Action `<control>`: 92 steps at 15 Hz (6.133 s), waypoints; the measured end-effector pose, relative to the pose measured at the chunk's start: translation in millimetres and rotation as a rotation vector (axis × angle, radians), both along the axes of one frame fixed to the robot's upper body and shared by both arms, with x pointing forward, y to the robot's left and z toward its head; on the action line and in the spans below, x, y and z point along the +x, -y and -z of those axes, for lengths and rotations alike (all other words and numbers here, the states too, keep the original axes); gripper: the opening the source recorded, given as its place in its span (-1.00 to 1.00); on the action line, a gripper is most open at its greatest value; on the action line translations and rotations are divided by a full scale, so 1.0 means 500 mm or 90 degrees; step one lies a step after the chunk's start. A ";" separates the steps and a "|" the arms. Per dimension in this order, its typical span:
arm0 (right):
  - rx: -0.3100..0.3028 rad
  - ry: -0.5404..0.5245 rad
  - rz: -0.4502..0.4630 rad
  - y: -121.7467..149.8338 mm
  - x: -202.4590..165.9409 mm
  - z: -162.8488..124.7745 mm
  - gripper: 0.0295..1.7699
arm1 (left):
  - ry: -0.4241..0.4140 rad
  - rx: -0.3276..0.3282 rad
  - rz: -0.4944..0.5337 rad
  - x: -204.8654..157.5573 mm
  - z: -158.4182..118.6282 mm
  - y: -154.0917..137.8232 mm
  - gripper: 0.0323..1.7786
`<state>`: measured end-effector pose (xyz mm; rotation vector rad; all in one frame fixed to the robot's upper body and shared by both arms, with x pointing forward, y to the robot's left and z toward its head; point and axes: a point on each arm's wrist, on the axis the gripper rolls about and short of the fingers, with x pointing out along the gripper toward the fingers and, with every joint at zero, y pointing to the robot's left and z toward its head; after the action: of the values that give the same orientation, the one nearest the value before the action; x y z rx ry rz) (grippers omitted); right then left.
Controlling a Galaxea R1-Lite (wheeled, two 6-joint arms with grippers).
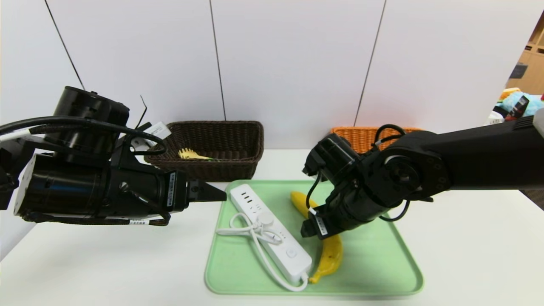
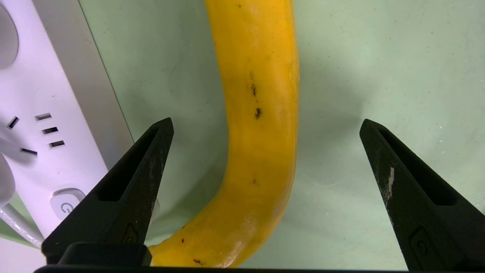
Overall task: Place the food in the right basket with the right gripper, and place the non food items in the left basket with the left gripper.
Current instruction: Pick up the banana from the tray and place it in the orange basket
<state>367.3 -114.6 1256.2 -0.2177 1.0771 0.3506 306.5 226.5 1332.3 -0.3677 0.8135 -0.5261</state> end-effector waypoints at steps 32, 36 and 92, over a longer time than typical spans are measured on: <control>0.101 0.276 0.151 0.243 0.017 -0.215 -0.53 | 0.009 -0.004 -0.001 -0.005 -0.007 -0.003 0.90; 0.037 0.295 0.134 0.294 0.025 -0.216 -0.53 | 0.008 -0.004 -0.001 -0.004 -0.006 -0.003 0.90; -0.465 0.299 -0.462 0.381 0.359 -0.043 -0.53 | -0.005 0.000 -0.004 0.023 0.030 0.009 0.90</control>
<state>546.8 -305.2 1277.8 -1.2981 0.5842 0.5048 317.9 221.8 1317.5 -0.3722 0.8195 -0.5193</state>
